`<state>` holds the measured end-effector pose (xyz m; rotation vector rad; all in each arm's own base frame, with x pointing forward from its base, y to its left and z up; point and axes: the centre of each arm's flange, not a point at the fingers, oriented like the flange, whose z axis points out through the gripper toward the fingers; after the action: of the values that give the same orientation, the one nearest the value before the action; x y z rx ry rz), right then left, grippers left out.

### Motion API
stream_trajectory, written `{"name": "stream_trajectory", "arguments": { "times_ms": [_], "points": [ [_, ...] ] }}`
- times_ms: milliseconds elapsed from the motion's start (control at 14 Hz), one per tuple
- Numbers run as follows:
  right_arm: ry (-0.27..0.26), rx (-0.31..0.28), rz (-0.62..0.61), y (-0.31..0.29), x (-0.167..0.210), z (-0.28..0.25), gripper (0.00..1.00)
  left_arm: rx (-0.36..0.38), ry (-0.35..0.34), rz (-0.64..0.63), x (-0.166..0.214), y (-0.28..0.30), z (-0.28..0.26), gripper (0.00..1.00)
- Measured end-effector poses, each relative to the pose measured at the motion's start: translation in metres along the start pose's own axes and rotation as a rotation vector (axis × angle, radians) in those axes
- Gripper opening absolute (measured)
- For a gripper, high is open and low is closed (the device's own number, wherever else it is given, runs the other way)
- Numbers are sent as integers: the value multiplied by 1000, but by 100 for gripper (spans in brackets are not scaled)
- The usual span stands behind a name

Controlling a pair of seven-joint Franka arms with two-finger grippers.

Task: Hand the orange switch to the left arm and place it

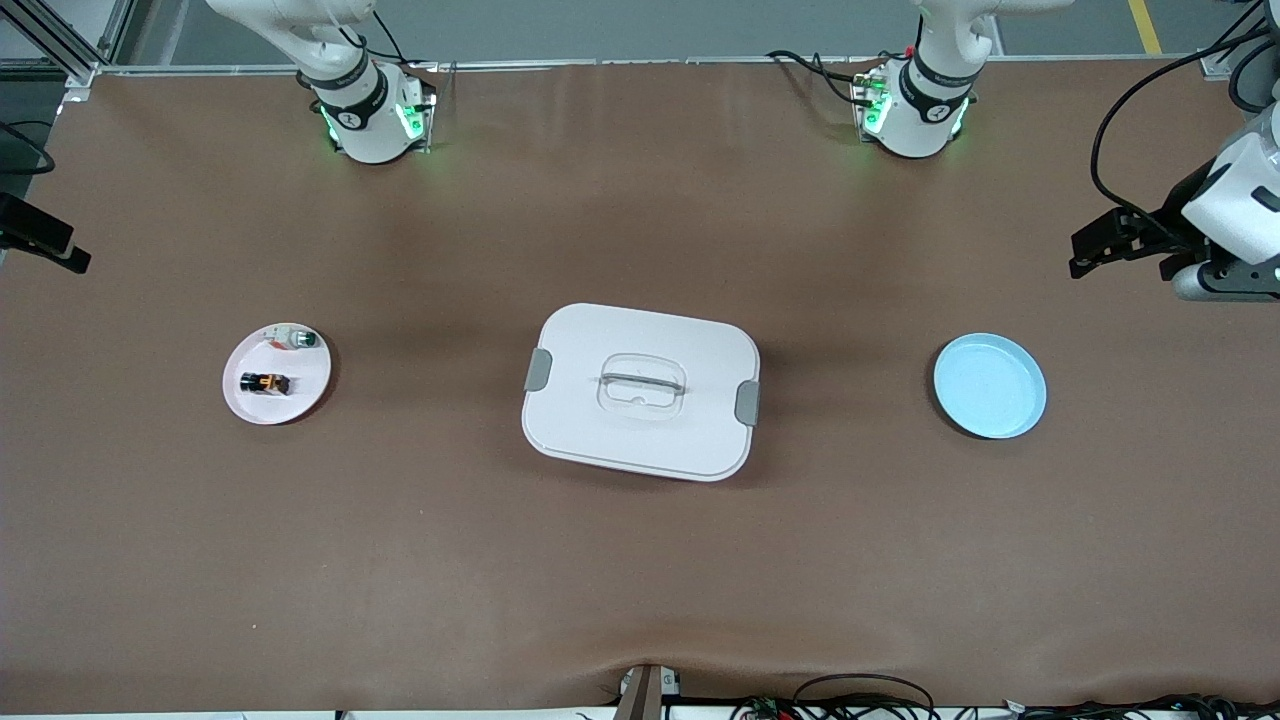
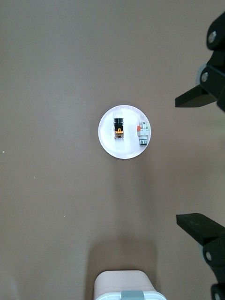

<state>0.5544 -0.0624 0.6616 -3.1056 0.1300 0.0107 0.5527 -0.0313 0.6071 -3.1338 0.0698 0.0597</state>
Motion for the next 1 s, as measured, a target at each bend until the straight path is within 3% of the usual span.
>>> {"name": "stream_trajectory", "arguments": {
  "times_ms": [1000],
  "points": [
    [4, 0, 22, 14, -1, -1, 100, 0, 6, 7, -2, 4, -5, 100]
  ]
}}
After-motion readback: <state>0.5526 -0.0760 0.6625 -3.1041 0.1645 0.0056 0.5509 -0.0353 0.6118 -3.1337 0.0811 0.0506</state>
